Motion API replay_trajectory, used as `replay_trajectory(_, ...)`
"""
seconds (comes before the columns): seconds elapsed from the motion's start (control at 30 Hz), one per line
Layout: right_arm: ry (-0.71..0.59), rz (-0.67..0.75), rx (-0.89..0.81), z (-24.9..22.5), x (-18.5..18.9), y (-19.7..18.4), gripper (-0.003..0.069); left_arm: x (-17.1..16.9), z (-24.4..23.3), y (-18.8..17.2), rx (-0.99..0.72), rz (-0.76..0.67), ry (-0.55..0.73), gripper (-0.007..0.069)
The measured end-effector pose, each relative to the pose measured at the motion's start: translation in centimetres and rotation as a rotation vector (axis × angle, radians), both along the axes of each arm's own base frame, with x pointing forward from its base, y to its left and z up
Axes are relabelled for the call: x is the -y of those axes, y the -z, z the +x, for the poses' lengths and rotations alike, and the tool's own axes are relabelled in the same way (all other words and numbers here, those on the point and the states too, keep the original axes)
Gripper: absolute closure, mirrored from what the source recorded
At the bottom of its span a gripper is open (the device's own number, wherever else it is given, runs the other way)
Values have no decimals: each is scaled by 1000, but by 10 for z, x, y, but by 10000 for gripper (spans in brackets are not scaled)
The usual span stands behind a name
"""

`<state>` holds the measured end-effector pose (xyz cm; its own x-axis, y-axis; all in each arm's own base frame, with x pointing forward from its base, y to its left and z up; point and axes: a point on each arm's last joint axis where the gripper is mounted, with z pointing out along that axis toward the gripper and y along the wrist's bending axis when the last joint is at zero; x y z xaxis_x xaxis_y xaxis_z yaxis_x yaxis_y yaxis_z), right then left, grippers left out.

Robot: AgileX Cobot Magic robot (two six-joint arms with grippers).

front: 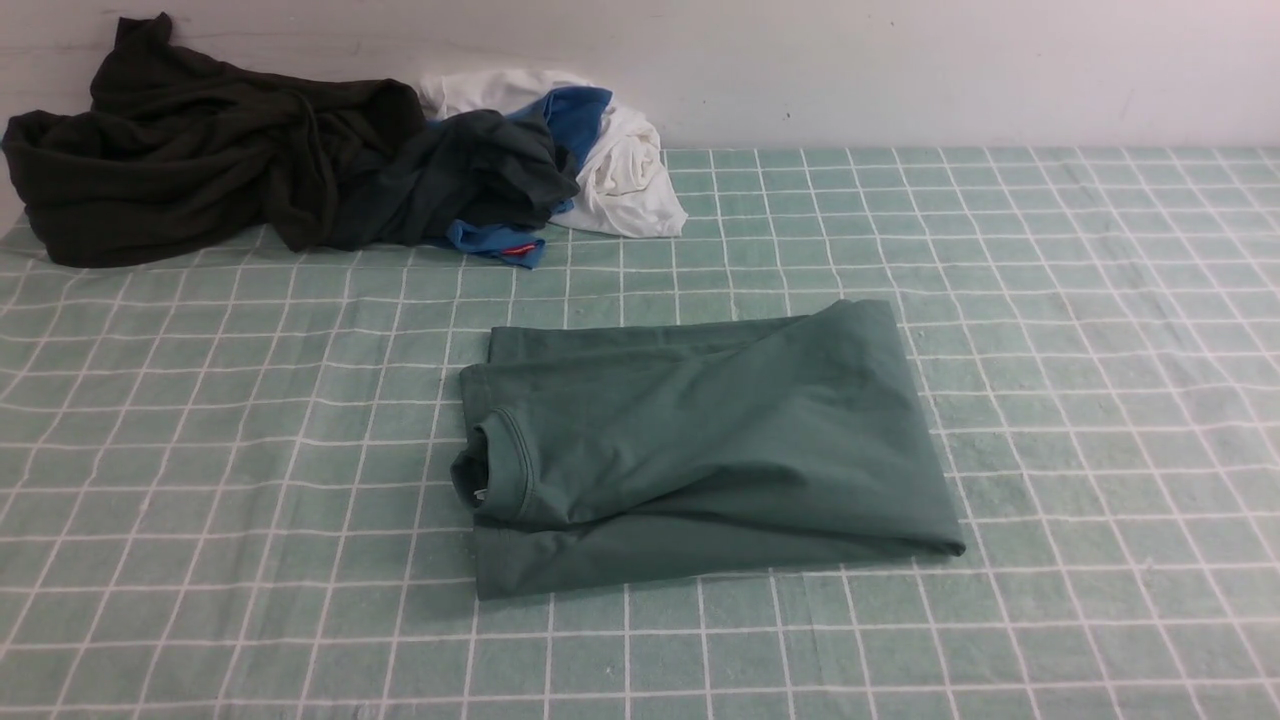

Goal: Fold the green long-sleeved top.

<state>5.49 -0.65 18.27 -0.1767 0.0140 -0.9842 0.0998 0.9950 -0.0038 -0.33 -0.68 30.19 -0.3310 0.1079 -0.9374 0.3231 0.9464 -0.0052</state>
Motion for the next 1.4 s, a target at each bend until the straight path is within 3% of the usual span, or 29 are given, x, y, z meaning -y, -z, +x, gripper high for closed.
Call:
replay_trajectory(0.1,0,0,0,0,0,0,673,0,14,3,116,-11,-36,629)
replay_trajectory(0.2,0,0,-1,0,0,0,673,-2,37,20,301,42,-142,629)
replay_trajectory(0.3,0,1,-3,0,0,0,673,-4,48,45,373,74,-228,629)
replay_trajectory(0.57,1,1,-3,0,0,0,673,-10,59,114,228,38,-363,629)
replay_trajectory(1.1,1,1,-4,0,0,0,673,-7,57,125,110,55,-307,629)
replay_trajectory(1.4,1,1,-4,0,0,0,673,-11,57,125,108,57,-370,629)
